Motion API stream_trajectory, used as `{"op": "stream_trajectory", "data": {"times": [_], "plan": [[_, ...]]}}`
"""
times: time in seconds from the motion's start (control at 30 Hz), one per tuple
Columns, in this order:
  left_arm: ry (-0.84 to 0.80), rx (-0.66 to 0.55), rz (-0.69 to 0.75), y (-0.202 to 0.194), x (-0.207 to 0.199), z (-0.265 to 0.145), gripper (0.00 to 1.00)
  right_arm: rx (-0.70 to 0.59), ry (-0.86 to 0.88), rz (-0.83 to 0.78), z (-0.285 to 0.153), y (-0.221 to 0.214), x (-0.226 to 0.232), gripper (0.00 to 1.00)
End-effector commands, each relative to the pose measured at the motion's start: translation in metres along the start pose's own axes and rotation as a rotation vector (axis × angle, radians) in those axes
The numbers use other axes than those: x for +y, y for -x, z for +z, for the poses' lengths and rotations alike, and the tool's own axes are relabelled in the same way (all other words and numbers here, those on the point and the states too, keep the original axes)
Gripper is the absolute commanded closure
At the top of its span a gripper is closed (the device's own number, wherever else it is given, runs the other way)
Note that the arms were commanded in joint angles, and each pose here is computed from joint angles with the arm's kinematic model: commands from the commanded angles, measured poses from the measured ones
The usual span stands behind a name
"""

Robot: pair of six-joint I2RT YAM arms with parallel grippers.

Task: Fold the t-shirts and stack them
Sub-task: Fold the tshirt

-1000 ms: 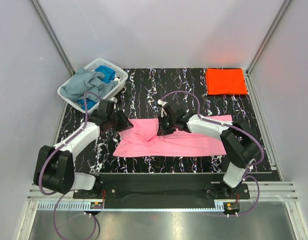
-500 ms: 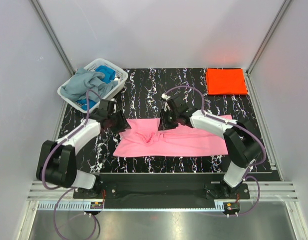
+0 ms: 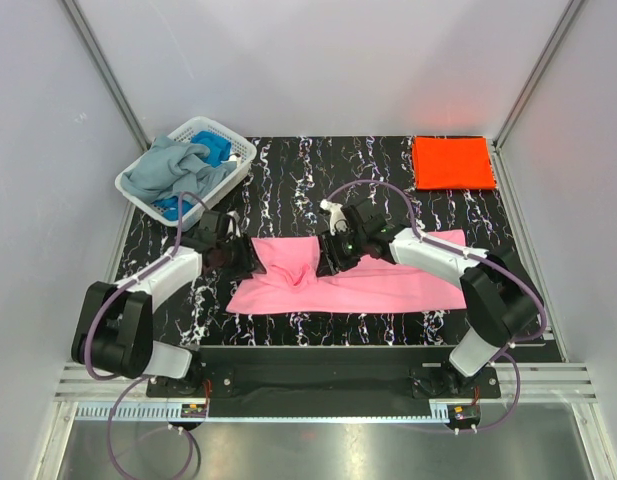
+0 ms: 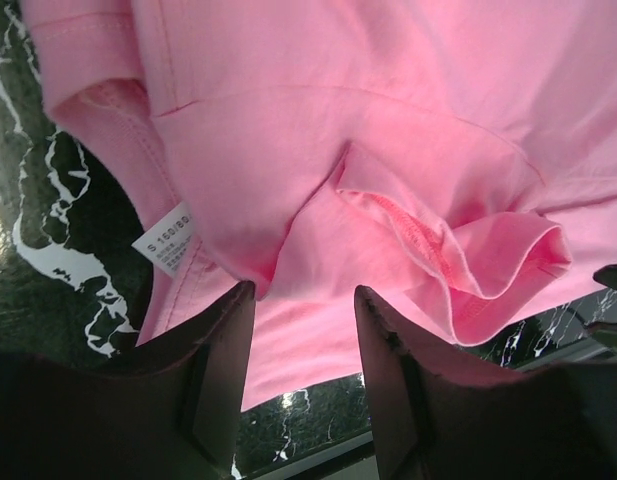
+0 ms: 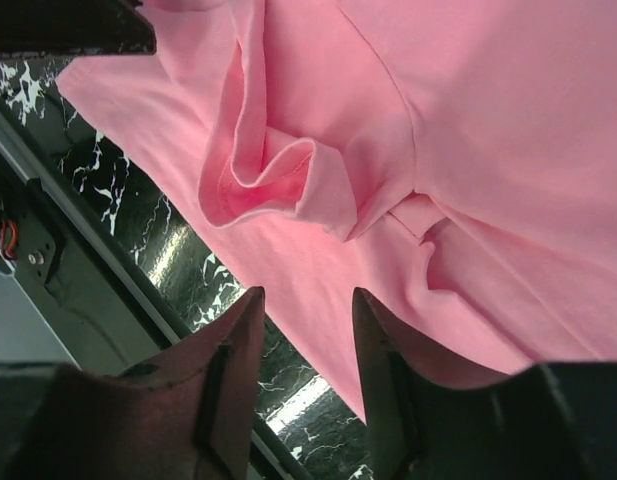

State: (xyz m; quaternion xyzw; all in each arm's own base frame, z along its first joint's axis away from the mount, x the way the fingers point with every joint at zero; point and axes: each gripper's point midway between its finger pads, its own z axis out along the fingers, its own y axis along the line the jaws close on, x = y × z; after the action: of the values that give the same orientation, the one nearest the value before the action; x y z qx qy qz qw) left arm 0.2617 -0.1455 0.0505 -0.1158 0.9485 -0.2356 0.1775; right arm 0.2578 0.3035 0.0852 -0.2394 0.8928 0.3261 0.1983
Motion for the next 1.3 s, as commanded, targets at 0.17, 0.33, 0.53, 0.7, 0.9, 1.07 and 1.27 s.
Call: {"op": "stream_trajectory", "data": {"times": [0.17, 0.33, 0.53, 0.7, 0.9, 1.07, 1.27], "plan": [[-0.116, -0.008, 0.093, 0.033, -0.037, 0.01, 0.58, -0.039, 0.062, -0.203, 0.002, 0.026, 0.007, 0.49], [-0.062, 0.019, 0.149, 0.04, -0.038, 0.016, 0.6, 0.006, 0.092, -0.218, 0.016, 0.023, 0.005, 0.5], [0.094, -0.106, 0.176, 0.051, -0.033, -0.004, 0.58, -0.01, 0.109, -0.232, 0.018, 0.027, 0.007, 0.51], [0.095, -0.129, 0.14, 0.041, -0.033, -0.007, 0.61, -0.029, 0.121, -0.231, 0.018, 0.03, 0.011, 0.53], [0.031, -0.02, 0.199, 0.023, -0.039, 0.021, 0.67, -0.028, 0.174, -0.238, 0.022, 0.03, 0.018, 0.55], [0.03, -0.012, 0.208, 0.023, -0.038, 0.031, 0.64, -0.009, 0.164, -0.242, 0.028, 0.026, 0.016, 0.54], [0.067, 0.008, 0.216, 0.023, -0.03, 0.039, 0.61, -0.01, 0.131, -0.231, 0.03, 0.025, 0.011, 0.54]]}}
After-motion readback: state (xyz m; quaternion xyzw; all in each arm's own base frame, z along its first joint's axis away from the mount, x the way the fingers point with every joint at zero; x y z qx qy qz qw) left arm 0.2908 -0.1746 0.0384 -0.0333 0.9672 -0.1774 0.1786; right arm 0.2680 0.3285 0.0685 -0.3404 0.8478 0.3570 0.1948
